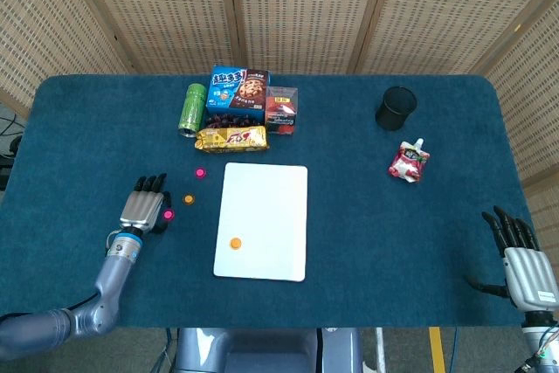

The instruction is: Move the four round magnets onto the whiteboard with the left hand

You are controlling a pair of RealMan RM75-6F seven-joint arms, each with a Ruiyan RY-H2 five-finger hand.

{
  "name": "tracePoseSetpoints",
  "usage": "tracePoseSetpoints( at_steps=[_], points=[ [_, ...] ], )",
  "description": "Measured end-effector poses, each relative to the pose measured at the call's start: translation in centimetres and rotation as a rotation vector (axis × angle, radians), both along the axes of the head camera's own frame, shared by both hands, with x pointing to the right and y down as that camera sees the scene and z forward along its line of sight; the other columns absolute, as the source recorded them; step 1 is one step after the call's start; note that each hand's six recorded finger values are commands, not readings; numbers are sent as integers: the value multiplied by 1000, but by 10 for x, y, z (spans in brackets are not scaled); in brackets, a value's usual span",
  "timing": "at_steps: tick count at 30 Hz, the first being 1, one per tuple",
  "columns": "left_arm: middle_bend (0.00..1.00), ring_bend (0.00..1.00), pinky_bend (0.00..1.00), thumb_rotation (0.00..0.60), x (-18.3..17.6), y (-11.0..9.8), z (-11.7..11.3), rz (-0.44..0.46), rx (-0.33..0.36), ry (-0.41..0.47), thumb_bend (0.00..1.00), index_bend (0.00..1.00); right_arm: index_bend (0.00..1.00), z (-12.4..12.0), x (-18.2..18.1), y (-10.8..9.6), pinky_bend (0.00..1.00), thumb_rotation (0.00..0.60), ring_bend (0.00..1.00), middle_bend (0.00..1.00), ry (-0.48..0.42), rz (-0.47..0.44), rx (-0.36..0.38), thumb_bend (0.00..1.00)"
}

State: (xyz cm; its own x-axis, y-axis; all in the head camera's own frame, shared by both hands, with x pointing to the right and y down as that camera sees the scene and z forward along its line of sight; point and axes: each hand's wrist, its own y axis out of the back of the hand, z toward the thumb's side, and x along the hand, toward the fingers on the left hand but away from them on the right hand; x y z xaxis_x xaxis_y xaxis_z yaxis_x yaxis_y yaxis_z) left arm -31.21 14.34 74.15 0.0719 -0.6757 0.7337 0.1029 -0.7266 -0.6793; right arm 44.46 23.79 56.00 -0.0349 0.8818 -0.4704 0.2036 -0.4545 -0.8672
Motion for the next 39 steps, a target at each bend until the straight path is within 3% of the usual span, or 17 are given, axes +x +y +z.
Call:
tracePoseSetpoints(
  at_steps=[5, 13, 21, 31, 33, 35, 37, 39],
  points=[
    [0, 0, 0, 600, 1, 0, 0, -1, 2, 5, 303, 545, 0, 0, 0, 0, 0, 600, 0, 0, -2, 2, -1, 64],
    [0, 0, 0, 600, 16, -4, -10, 3, 12, 48, 303, 552, 0, 0, 0, 0, 0, 600, 0, 0, -3, 1, -4, 64],
    [0, 0, 0, 600, 76, -18, -22, 73, 12, 108, 302, 552, 0, 1, 1, 0, 0, 600, 0, 0, 10, 1, -4, 68],
    [0, 0, 0, 600, 144, -12, -9, 163, -41, 137, 295, 551, 0, 1, 4, -1, 0, 600, 0, 0, 8, 14, 2, 78],
    [0, 0, 0, 600, 148, -12, -5, 174, -43, 120, 279, 504, 0, 1, 4, -1, 0, 600, 0, 0, 7, 17, 2, 79],
    [0, 0, 0, 600, 149, -12, -4, 180, -48, 108, 258, 323, 0, 1, 4, -1, 0, 600, 0, 0, 8, 17, 2, 79],
    [0, 0, 0, 600, 151, -12, -4, 182, -52, 109, 247, 217, 0, 1, 4, -1, 0, 600, 0, 0, 9, 17, 1, 77],
    [0, 0, 0, 600, 151, -15, -5, 178, -47, 118, 242, 201, 0, 1, 4, 0, 0, 600, 0, 0, 9, 17, 0, 74]
  ],
)
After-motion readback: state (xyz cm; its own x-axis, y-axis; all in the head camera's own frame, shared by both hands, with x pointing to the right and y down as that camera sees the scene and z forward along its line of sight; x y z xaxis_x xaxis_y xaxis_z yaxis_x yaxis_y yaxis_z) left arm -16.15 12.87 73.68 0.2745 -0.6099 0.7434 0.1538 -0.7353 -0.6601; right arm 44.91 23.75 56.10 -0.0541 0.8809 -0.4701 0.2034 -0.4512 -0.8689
